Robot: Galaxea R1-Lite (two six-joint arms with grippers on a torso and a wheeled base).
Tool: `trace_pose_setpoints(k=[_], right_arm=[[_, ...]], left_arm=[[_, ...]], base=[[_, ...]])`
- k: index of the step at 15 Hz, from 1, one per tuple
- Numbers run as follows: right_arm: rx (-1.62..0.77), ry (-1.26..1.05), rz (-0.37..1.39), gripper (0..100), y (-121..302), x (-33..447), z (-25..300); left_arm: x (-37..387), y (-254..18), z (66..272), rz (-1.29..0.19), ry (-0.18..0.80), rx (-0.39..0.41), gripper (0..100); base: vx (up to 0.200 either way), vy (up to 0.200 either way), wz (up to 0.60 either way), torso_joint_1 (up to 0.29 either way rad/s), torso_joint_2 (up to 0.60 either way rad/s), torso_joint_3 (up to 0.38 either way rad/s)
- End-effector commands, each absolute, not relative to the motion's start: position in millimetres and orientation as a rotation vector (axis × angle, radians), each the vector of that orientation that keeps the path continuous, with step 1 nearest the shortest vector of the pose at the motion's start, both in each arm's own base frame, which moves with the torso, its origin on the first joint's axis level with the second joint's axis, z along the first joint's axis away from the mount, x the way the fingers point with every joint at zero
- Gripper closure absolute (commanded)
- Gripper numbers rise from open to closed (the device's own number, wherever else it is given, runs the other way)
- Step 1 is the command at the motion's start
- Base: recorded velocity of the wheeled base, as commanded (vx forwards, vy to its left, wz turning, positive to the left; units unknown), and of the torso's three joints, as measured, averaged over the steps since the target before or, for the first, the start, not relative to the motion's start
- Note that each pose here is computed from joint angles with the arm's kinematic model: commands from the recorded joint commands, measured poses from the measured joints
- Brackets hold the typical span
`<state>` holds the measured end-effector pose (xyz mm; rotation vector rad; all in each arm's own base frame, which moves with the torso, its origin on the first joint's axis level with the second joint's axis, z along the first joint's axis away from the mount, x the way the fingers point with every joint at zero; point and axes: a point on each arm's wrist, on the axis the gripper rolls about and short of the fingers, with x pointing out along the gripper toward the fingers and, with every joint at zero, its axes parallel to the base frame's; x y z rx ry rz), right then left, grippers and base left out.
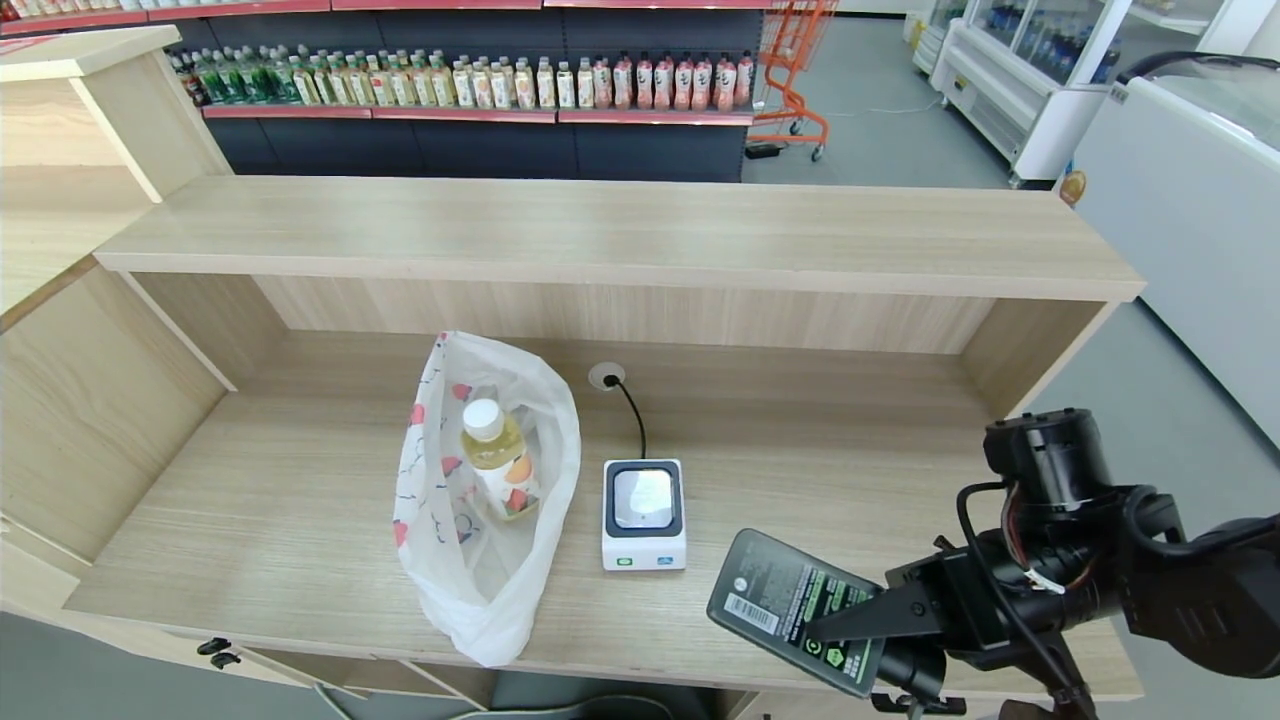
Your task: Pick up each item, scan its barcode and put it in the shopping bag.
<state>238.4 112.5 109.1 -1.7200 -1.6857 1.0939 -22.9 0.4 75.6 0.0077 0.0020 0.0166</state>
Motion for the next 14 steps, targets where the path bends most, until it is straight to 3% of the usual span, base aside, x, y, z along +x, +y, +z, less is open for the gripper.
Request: trace_pose_setpoints(k=[1,14], right_arm=[[-1.715,-1.716,1.093,100,119.0,241.6,106.0],[-1.654,-1.752,1.157,100,140.4,248.3,94.0]], left_arm=[[-22.9,0.4,75.6,0.017,0.002,0.008,0],[-22.9,0.4,75.6,0.017,0.002,0.008,0]], base=[[0.0,0.0,0.0,0.0,0.0,0.0],[0.0,0.0,0.0,0.0,0.0,0.0]])
